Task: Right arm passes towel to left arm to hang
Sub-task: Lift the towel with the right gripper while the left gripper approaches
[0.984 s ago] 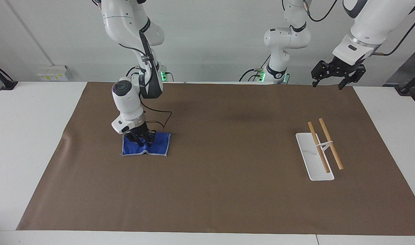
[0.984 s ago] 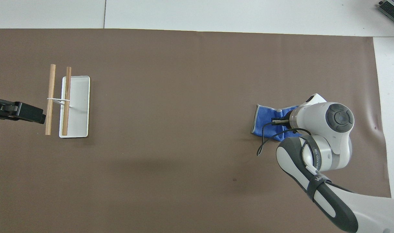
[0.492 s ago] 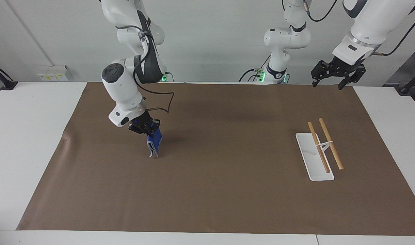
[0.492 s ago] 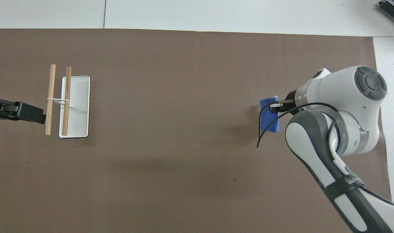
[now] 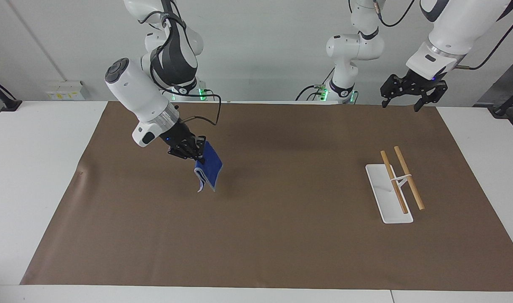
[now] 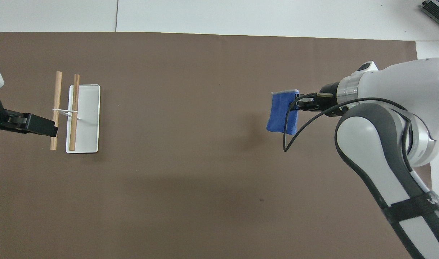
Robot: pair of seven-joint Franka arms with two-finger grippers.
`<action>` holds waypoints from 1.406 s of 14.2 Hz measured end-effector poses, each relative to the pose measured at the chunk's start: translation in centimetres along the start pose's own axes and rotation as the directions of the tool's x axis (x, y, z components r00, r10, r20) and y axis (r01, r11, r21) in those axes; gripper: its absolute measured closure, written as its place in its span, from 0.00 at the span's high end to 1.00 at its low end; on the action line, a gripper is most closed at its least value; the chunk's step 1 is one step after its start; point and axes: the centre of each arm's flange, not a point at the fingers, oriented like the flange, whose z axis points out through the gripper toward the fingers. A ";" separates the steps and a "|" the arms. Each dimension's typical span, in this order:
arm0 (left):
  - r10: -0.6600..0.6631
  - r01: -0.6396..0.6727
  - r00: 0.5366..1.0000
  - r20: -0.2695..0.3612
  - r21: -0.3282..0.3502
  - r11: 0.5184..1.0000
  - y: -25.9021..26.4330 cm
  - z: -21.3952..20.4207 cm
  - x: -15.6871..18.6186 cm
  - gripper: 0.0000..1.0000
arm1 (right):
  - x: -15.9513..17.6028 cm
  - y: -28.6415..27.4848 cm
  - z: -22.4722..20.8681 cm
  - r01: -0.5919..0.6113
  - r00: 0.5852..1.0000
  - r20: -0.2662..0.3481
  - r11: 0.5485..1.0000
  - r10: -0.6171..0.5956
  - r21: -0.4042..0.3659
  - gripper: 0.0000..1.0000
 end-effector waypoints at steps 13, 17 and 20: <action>-0.589 0.560 0.807 0.050 -0.380 0.736 9.3 4.8 1.0 1.00 | -1.8 -7.2 1.5 -0.135 0.986 -0.003 0.800 0.169 0.585 0.04; -0.708 0.660 0.694 0.126 -0.503 0.558 12.5 6.6 1.8 1.00 | -4.2 -9.9 3.8 -0.202 0.965 0.010 0.716 0.263 0.669 0.04; -0.794 0.710 0.589 0.148 -0.564 0.421 16.2 7.7 1.7 1.00 | -4.9 -10.7 3.8 -0.227 0.957 0.033 0.676 0.287 0.701 0.04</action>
